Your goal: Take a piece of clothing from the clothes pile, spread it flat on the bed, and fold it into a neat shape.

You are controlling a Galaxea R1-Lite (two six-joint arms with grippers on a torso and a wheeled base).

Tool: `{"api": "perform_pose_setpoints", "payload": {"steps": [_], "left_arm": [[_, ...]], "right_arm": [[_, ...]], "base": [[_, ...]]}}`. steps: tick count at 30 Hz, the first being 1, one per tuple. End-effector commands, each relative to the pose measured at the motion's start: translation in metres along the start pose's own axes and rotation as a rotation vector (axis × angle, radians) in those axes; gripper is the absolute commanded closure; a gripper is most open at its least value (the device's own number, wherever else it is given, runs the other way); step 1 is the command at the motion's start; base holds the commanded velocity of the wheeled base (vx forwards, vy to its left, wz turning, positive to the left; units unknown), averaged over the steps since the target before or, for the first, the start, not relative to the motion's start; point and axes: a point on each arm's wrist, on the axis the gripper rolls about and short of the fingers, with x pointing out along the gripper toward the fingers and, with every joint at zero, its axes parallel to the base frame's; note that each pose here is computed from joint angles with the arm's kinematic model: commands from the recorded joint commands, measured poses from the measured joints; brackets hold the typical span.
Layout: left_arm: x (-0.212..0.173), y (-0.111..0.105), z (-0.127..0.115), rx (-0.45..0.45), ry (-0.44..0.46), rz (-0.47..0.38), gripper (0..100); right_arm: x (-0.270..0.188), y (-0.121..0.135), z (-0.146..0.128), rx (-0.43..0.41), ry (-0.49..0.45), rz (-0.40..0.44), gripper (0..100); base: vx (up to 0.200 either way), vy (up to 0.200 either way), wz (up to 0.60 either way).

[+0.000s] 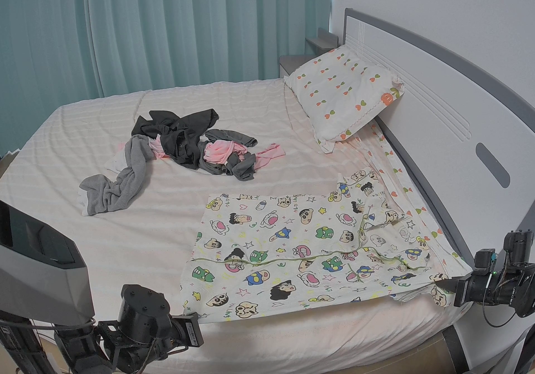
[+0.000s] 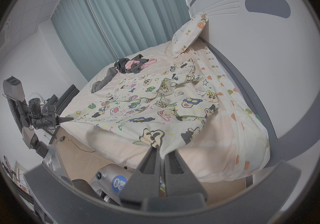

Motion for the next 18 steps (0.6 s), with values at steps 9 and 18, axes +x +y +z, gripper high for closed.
{"api": "perform_pose_setpoints", "payload": {"steps": [9,18], "left_arm": [[-0.006,-0.007,-0.012,0.036,0.041,-0.034,100],[0.006,-0.006,-0.006,0.012,0.015,-0.007,100]], "right_arm": [[-0.010,0.001,-0.005,0.005,0.012,-0.020,100],[0.001,-0.007,0.012,-0.018,-0.028,-0.021,100]], "base": [[0.000,0.000,0.00],[0.000,0.000,0.00]]}}
